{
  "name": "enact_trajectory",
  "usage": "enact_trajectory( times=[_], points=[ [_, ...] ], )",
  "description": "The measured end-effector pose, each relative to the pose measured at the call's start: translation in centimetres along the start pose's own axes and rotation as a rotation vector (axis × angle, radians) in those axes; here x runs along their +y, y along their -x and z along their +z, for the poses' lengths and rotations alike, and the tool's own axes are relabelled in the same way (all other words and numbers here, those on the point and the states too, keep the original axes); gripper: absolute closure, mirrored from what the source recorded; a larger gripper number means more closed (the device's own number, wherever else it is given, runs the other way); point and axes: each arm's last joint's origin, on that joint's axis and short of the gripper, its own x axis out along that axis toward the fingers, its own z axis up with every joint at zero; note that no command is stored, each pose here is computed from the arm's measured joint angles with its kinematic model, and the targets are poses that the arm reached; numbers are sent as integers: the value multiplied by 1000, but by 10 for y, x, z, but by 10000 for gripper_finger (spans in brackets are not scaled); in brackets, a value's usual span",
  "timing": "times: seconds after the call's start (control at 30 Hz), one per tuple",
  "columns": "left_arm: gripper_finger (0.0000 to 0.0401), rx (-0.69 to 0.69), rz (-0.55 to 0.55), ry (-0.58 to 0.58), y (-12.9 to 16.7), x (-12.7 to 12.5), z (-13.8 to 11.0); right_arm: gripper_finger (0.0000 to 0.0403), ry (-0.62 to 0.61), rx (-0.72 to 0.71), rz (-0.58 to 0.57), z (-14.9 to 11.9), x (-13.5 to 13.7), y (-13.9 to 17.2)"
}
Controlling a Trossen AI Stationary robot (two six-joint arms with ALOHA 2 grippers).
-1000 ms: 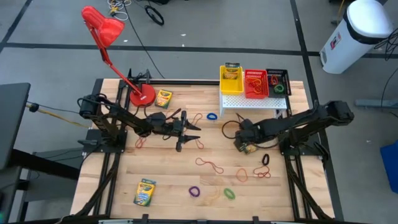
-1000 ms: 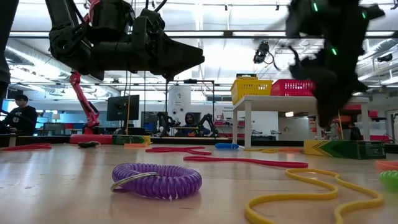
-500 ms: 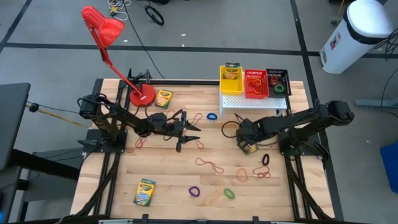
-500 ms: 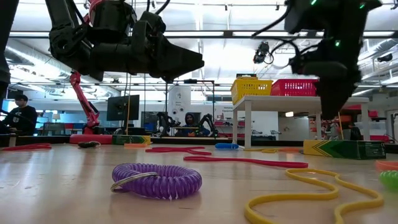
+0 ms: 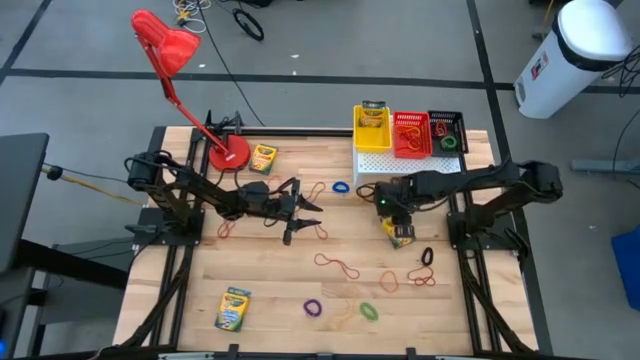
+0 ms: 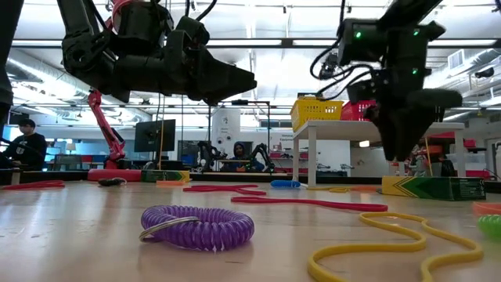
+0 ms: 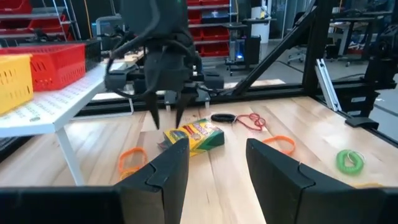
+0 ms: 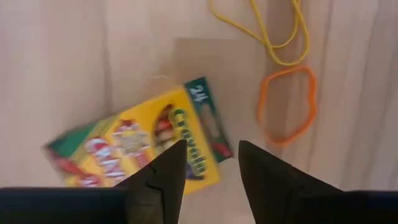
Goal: Pick & Place Office Desk Supplies
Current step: Put the yellow crayon box on the yellow basket
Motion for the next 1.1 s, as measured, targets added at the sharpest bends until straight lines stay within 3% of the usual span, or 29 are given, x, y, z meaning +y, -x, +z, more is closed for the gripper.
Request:
enact_trajectory(
  times=[0.33, 0.5, 0.9, 1.1],
  points=[
    [234, 20, -7, 2, 0, -2, -2, 248, 154, 94, 72, 7, 1, -28],
    [234, 18, -25, -3, -1, -6, -1, 253, 176, 96, 104, 8, 0, -31],
    [234, 17, -34, -4, -1, -10, -1, 365, 118, 61, 233, 13, 4, -28],
    [234, 17, -35, -3, -1, -10, -1, 364, 110, 24, 223, 22, 6, -19]
  ],
)
